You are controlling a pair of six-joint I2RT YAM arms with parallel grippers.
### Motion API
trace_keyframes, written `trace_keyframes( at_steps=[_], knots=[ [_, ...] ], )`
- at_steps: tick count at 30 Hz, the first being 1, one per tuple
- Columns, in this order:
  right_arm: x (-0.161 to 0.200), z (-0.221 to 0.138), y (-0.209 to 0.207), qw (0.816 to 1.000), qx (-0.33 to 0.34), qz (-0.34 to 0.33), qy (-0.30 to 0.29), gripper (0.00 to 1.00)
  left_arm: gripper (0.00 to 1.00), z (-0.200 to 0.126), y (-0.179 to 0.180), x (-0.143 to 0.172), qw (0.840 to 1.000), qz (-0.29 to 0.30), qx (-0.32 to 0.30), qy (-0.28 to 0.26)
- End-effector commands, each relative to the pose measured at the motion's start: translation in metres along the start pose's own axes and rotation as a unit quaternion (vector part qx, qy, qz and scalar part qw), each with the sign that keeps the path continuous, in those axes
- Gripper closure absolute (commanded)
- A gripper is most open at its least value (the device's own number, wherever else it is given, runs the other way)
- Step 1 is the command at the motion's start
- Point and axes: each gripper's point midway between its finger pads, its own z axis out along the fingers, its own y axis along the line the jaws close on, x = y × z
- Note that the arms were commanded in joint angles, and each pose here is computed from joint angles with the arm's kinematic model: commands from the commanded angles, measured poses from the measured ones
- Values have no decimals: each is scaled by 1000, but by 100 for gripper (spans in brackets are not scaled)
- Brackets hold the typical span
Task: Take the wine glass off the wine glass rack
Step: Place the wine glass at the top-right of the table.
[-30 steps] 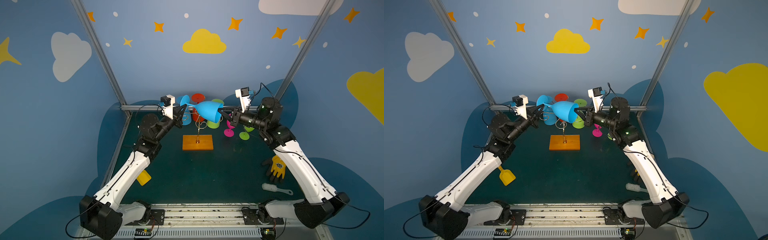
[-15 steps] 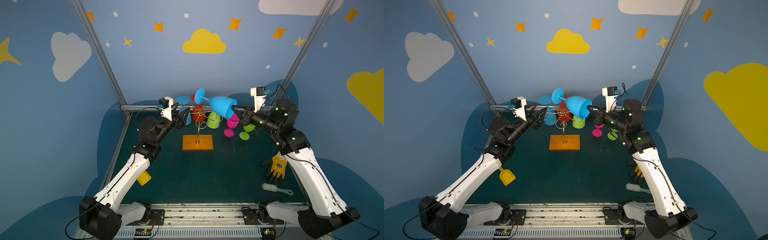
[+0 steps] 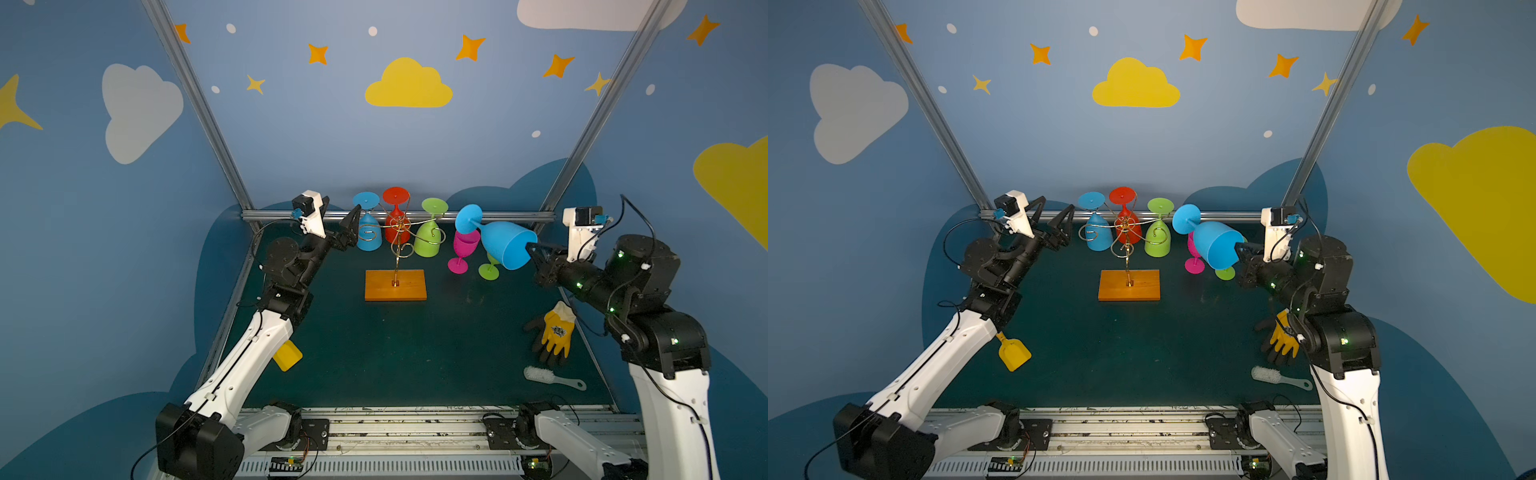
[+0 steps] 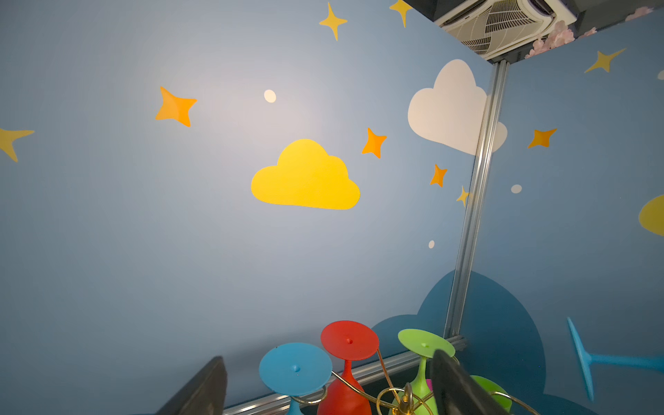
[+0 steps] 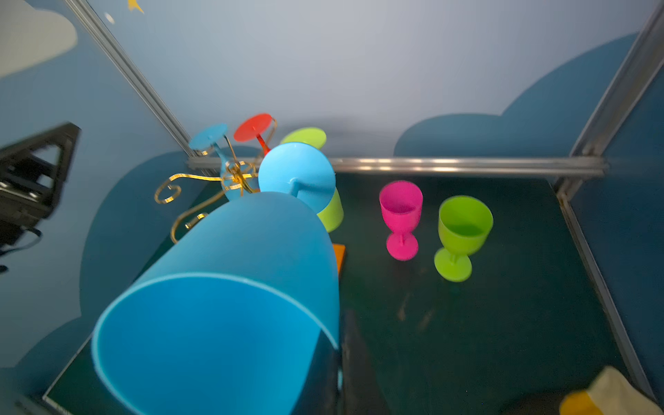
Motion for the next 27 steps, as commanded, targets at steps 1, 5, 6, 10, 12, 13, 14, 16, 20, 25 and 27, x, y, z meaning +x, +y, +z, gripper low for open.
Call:
trace_keyframes(
  at_steps=[1, 5, 6, 10, 12, 13, 14, 16, 20, 25, 27],
  knots=[
    [60, -2, -26, 990, 63, -3, 128, 100, 12, -13, 9, -28, 999, 10, -22, -44],
    [89, -1, -48, 973, 117, -5, 200, 100, 10, -26, 22, -39, 997, 16, -47, -60],
    [92, 0, -55, 968, 132, -7, 212, 100, 10, -30, 24, -42, 996, 18, -51, -64],
    [104, 9, -79, 947, 186, -11, 260, 100, 9, -38, 31, -47, 995, 27, -66, -67],
    [113, 16, -94, 933, 215, -15, 290, 100, 8, -42, 35, -47, 995, 28, -73, -68],
    [117, 19, -99, 927, 223, -16, 300, 100, 8, -43, 37, -47, 994, 26, -76, -68],
    [119, 22, -104, 922, 232, -17, 308, 100, 8, -45, 39, -47, 994, 22, -79, -67],
    [113, 26, -117, 914, 255, -11, 314, 100, 7, -46, 42, -46, 994, 16, -83, -64],
    [105, 35, -131, 906, 271, 1, 326, 100, 7, -50, 41, -44, 995, 28, -83, -57],
    [98, 47, -153, 895, 299, 6, 332, 100, 6, -57, 41, -48, 993, 43, -93, -62],
    [99, 57, -161, 894, 304, 9, 330, 100, 6, -58, 39, -48, 992, 53, -93, -60]
  ],
)
